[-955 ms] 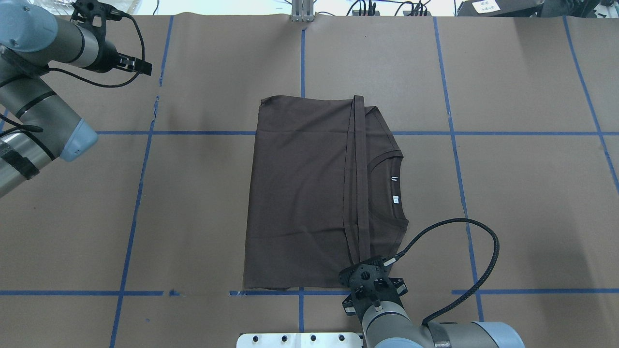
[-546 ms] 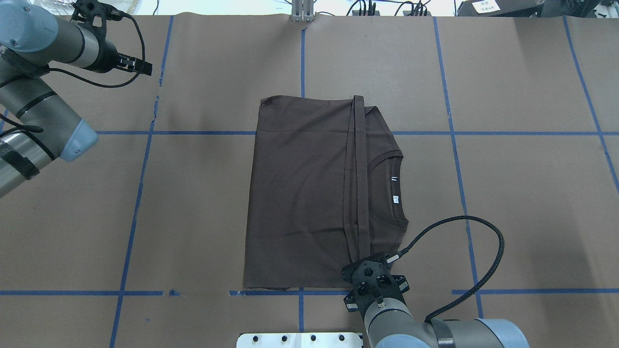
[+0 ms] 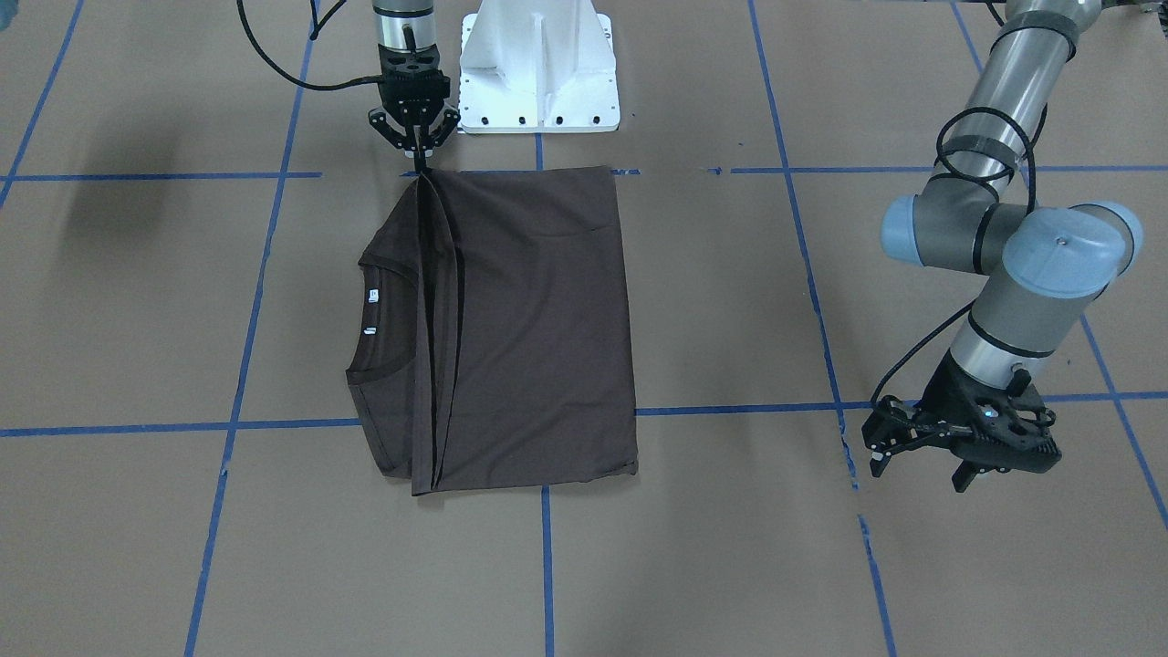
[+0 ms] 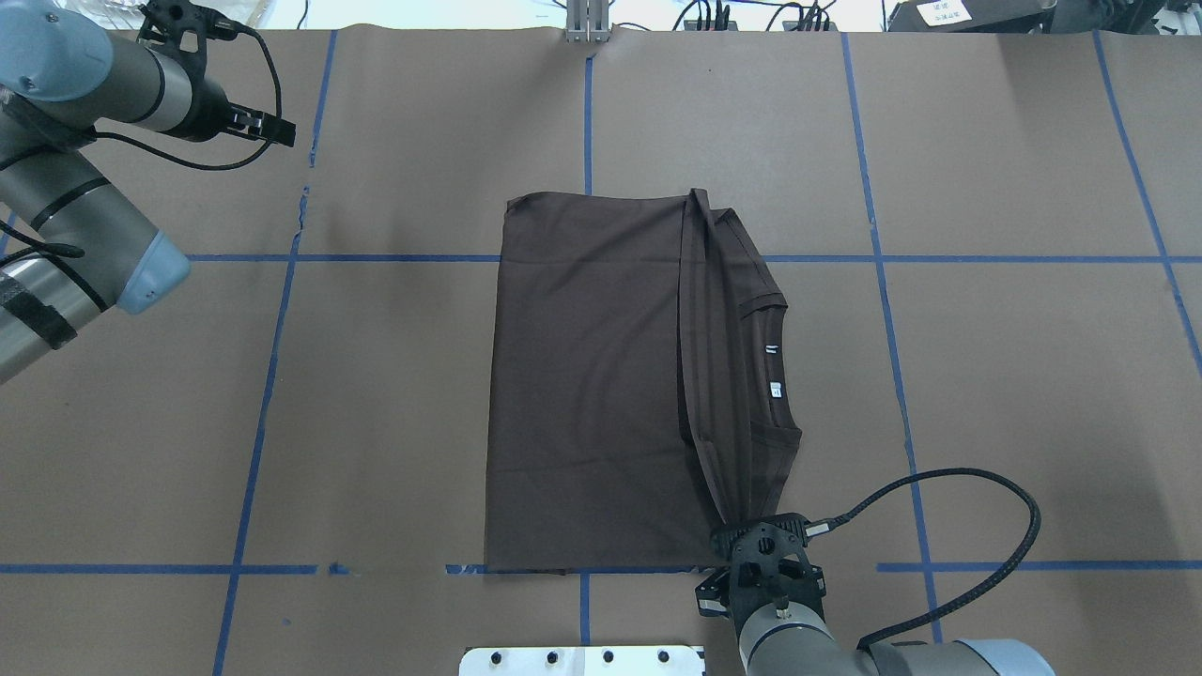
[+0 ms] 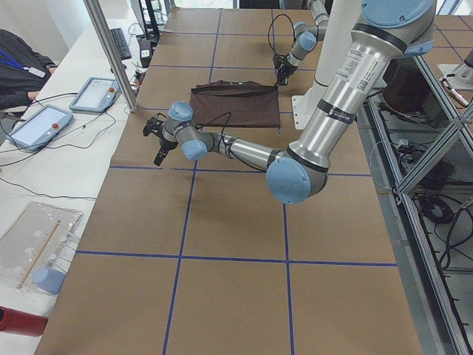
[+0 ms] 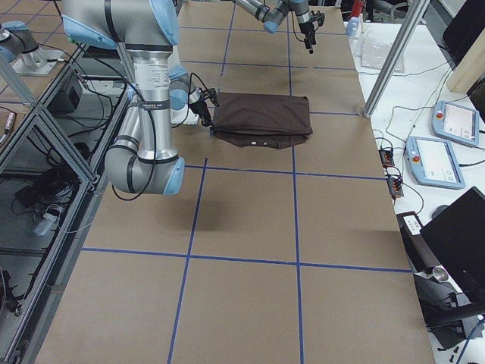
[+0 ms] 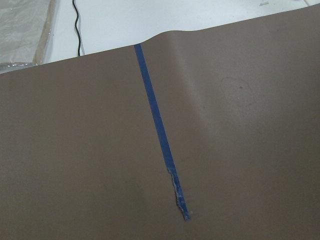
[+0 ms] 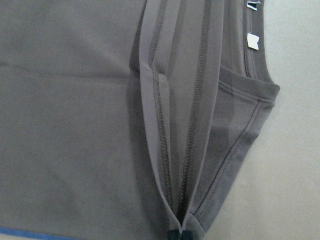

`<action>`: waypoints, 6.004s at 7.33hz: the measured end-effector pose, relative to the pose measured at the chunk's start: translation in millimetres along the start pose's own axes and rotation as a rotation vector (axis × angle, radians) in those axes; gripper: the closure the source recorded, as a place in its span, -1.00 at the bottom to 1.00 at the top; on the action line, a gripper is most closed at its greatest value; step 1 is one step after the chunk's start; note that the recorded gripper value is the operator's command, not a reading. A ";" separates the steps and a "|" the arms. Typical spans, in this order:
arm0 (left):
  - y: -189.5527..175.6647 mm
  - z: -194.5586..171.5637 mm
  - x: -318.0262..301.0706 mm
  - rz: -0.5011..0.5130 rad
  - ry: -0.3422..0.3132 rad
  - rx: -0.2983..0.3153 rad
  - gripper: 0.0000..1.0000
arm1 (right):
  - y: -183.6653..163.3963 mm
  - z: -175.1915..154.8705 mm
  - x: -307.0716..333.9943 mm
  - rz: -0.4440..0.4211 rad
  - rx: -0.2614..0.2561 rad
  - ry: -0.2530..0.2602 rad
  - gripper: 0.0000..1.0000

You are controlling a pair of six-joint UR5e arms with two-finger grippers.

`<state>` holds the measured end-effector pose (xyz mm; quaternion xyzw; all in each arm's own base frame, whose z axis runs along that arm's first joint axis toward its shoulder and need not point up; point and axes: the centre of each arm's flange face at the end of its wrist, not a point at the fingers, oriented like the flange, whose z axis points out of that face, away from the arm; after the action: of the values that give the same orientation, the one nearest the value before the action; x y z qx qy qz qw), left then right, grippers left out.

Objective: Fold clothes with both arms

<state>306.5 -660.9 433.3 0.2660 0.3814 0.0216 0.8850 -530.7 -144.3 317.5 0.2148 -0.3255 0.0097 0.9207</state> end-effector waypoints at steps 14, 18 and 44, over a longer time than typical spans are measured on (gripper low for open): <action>0.1 0.2 0.8 -0.001 0.002 -0.001 -1.00 | -104.7 44.9 -17.6 -0.185 -0.137 0.060 -1.00; 0.3 0.2 0.7 -0.001 0.002 -0.001 -1.00 | -109.0 51.4 -4.1 -0.227 -0.161 0.127 -1.00; 351.4 -106.8 358.2 -0.689 0.309 -0.329 0.00 | -128.7 2.2 79.0 0.433 -0.034 -0.270 -1.00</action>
<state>544.7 -224.7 306.2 -0.0285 0.5682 -0.1755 0.8034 -449.5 -271.6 316.7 0.1239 -0.4843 0.1724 0.8488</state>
